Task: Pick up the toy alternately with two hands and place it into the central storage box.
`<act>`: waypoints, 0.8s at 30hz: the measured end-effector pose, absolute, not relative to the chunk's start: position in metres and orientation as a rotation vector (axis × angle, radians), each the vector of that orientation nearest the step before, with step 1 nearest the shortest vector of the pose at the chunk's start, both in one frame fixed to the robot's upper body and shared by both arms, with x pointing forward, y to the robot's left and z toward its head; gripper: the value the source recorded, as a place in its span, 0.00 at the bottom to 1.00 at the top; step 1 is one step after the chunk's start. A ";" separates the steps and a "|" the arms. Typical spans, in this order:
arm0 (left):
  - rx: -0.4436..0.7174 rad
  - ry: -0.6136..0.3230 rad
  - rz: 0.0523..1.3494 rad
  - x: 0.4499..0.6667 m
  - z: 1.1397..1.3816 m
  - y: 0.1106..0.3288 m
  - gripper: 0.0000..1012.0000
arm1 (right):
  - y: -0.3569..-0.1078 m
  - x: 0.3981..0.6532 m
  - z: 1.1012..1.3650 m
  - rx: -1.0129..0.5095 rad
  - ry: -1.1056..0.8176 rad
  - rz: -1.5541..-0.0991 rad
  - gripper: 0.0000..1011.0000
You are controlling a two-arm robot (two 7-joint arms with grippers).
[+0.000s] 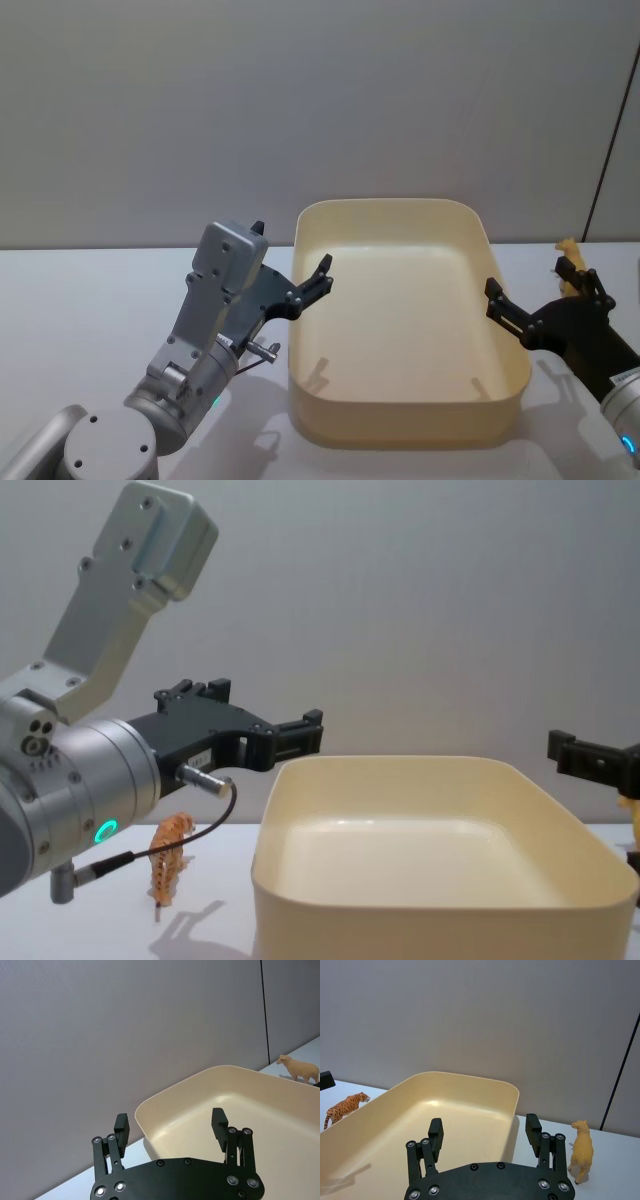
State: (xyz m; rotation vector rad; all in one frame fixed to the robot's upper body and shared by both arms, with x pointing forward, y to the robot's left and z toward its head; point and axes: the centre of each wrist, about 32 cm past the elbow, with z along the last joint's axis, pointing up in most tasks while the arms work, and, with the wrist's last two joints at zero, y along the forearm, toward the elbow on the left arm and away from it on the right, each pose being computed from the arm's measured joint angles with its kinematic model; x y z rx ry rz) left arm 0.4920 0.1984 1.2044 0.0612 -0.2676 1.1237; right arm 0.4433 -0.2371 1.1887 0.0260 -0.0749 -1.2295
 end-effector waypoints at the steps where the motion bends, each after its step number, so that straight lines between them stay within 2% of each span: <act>1: 0.061 -0.268 1.124 0.492 1.204 0.198 0.99 | -0.237 0.443 1.189 0.026 -0.075 -1.229 0.99; 24: 0.061 -0.268 1.124 0.492 1.204 0.198 0.99 | -0.237 0.443 1.189 0.026 -0.075 -1.229 0.99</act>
